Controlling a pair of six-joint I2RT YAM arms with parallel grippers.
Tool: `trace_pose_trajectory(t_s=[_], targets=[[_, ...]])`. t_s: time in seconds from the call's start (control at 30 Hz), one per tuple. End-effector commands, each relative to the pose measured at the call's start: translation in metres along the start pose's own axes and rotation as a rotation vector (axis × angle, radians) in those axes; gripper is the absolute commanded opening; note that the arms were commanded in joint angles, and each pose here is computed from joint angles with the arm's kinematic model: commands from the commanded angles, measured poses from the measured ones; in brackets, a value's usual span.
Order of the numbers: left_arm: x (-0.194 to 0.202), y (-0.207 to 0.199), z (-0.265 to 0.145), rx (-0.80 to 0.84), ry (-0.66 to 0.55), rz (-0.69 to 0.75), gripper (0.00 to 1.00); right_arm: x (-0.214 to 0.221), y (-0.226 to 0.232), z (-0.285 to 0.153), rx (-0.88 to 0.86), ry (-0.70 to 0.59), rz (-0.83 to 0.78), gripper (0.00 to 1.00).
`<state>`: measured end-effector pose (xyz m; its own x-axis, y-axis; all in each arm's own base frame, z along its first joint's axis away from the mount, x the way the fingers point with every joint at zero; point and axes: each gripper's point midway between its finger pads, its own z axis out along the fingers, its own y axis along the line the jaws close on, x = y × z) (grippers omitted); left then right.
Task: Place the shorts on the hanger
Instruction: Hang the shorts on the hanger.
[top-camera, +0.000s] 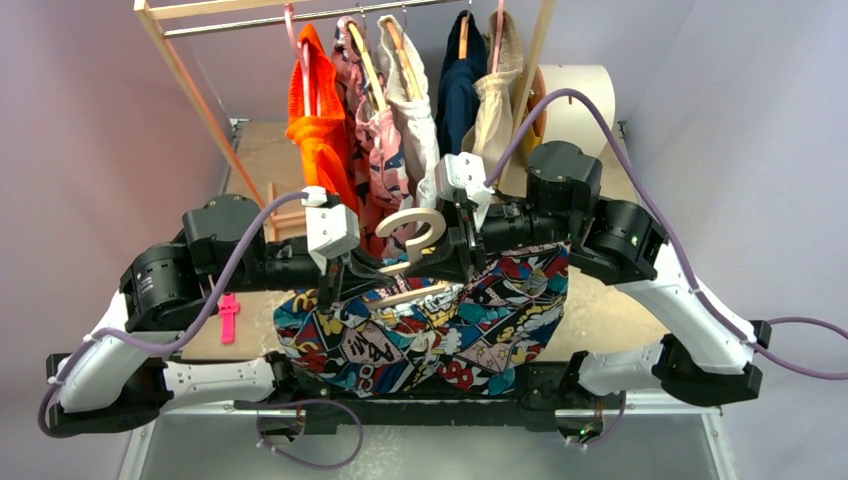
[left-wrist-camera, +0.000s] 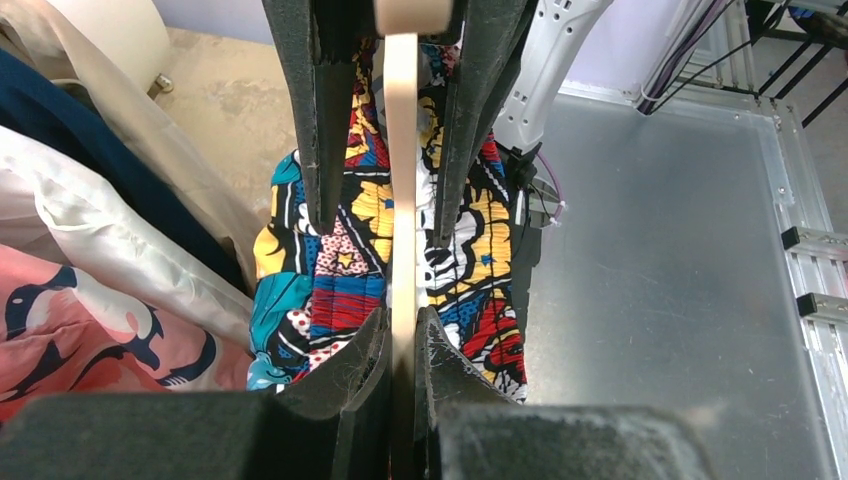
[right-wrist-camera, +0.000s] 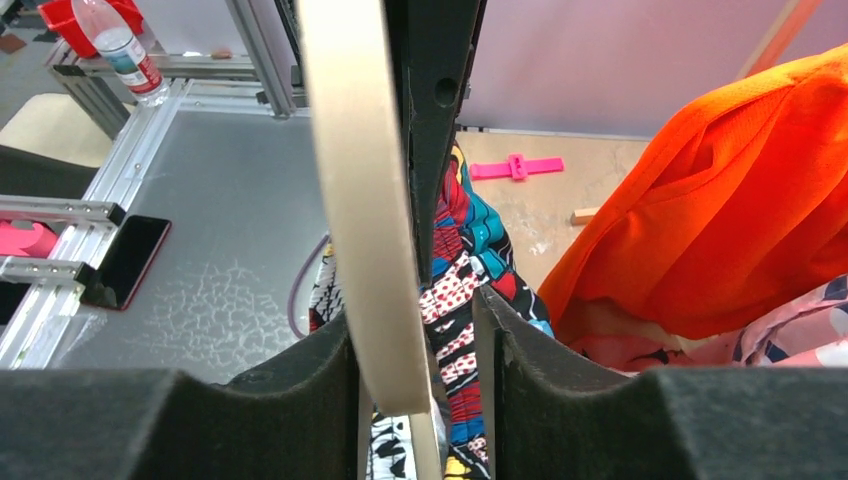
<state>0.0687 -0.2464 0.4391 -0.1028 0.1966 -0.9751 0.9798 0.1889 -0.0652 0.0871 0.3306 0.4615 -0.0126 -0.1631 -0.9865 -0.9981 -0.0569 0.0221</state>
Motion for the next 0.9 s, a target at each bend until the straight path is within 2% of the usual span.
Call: trace_pose_trajectory(t_s=[0.0, 0.1, 0.17, 0.23, 0.27, 0.33, 0.37, 0.47, 0.6, 0.7, 0.77, 0.87], targets=[[-0.051, -0.007, -0.011, 0.022, -0.185, 0.061, 0.0, -0.001, -0.001, 0.003, -0.001, -0.006, 0.01, 0.39], [-0.052, -0.007, -0.011, 0.023, -0.188, 0.064, 0.0, 0.0, -0.004, 0.004, 0.012, -0.001, 0.014, 0.2], [-0.052, -0.007, -0.011, 0.02, -0.188, 0.062, 0.0, -0.001, -0.005, 0.003, 0.021, -0.005, 0.009, 0.0], [-0.053, -0.004, -0.013, 0.001, -0.192, 0.059, 0.0, -0.008, -0.007, -0.001, 0.045, -0.026, -0.005, 0.0], [-0.056, -0.001, -0.015, -0.019, -0.202, 0.055, 0.07, -0.013, -0.008, -0.004, 0.063, -0.043, -0.014, 0.0], [-0.067, 0.004, -0.028, -0.066, -0.231, 0.058, 0.34, -0.028, -0.011, -0.015, 0.118, -0.097, -0.033, 0.0], [-0.076, 0.004, -0.039, -0.085, -0.26, 0.062, 0.43, -0.037, -0.009, -0.022, 0.13, -0.124, -0.042, 0.0], [-0.116, -0.001, -0.089, -0.137, -0.416, 0.084, 0.56, -0.078, -0.004, -0.051, 0.187, -0.212, -0.101, 0.0], [-0.167, -0.019, -0.165, -0.153, -0.684, 0.113, 0.63, -0.16, 0.037, -0.106, 0.146, -0.429, -0.218, 0.0], [-0.177, -0.024, -0.199, -0.172, -0.787, 0.117, 0.64, -0.186, 0.059, -0.134, 0.12, -0.532, -0.279, 0.0], [-0.172, -0.02, -0.199, -0.195, -0.779, 0.11, 0.64, -0.174, 0.053, -0.123, 0.12, -0.501, -0.259, 0.0], [-0.161, -0.016, -0.192, -0.209, -0.739, 0.107, 0.65, -0.135, 0.026, -0.087, 0.141, -0.36, -0.181, 0.0]])
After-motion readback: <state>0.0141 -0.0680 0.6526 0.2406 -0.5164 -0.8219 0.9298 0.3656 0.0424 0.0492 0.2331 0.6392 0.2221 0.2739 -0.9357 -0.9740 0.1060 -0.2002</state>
